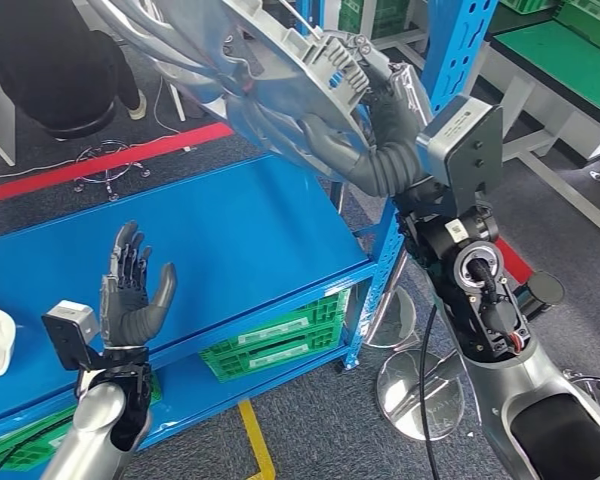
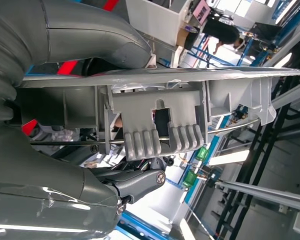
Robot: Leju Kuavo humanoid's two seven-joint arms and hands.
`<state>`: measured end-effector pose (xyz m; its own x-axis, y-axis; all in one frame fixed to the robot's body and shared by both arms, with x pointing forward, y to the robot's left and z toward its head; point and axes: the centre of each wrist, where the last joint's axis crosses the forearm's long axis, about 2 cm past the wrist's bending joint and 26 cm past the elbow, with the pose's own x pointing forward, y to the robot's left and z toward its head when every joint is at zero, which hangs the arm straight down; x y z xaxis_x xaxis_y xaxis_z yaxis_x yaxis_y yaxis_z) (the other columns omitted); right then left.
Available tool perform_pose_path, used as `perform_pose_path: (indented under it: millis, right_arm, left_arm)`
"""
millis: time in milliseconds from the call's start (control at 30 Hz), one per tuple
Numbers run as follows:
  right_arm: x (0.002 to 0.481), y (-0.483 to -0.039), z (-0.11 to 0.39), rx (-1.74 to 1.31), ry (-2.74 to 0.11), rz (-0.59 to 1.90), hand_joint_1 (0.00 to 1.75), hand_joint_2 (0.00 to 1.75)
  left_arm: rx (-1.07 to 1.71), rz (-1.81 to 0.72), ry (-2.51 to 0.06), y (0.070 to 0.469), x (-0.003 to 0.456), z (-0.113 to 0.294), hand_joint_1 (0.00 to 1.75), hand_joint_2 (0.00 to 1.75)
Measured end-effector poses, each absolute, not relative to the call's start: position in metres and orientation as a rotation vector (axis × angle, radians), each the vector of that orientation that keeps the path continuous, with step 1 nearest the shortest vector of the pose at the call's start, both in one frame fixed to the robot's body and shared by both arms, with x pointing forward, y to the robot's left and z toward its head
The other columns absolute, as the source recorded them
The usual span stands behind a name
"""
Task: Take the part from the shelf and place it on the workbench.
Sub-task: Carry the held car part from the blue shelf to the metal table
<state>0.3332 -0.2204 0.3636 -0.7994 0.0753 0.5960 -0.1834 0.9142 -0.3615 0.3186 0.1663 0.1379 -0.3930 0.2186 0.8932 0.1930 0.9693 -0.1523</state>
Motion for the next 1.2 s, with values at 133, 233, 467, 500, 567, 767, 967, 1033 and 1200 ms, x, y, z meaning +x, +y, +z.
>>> perform_pose_path:
  millis: [133,233,467,500,567,767,967,1033,1200]
  right_arm:
    - [0.333,-0.221,0.363,0.075,-2.439,0.544,1.75,1.75]
    - [0.333,-0.221,0.363,0.075,-2.438,0.547,1.75,1.75]
    - [0.333,-0.222,0.363,0.073,-2.427,0.542,1.75,1.75]
    - [0.333,-0.222,0.362,0.073,-2.424,0.540,1.75,1.75]
    - [0.333,-0.223,0.361,0.075,-2.417,0.534,1.75,1.75]
    - [0.333,-0.224,0.359,0.074,-2.405,0.527,1.75,1.75]
    - [0.332,-0.224,0.355,0.095,-2.382,0.514,1.75,1.75]
    - [0.331,-0.224,0.351,0.104,-2.368,0.509,1.75,1.75]
    - [0.328,-0.223,0.340,0.133,-2.333,0.495,1.75,1.75]
  left_arm:
    - [-0.300,0.029,-1.984,0.166,0.319,0.138,0.00,1.75]
    - [-0.306,0.031,-1.983,0.166,0.319,0.138,0.00,1.75]
    - [-0.305,0.028,-1.982,0.166,0.319,0.138,0.00,1.75]
    - [-0.305,0.027,-1.980,0.166,0.319,0.138,0.00,1.75]
    - [-0.304,0.026,-1.978,0.166,0.319,0.138,0.00,1.75]
    - [-0.303,0.024,-1.973,0.166,0.319,0.139,0.00,1.75]
    - [-0.299,0.023,-1.974,0.167,0.321,0.141,0.00,1.75]
    - [-0.296,0.025,-1.975,0.167,0.322,0.142,0.00,1.75]
    - [-0.290,0.028,-1.975,0.167,0.323,0.143,0.00,1.75]
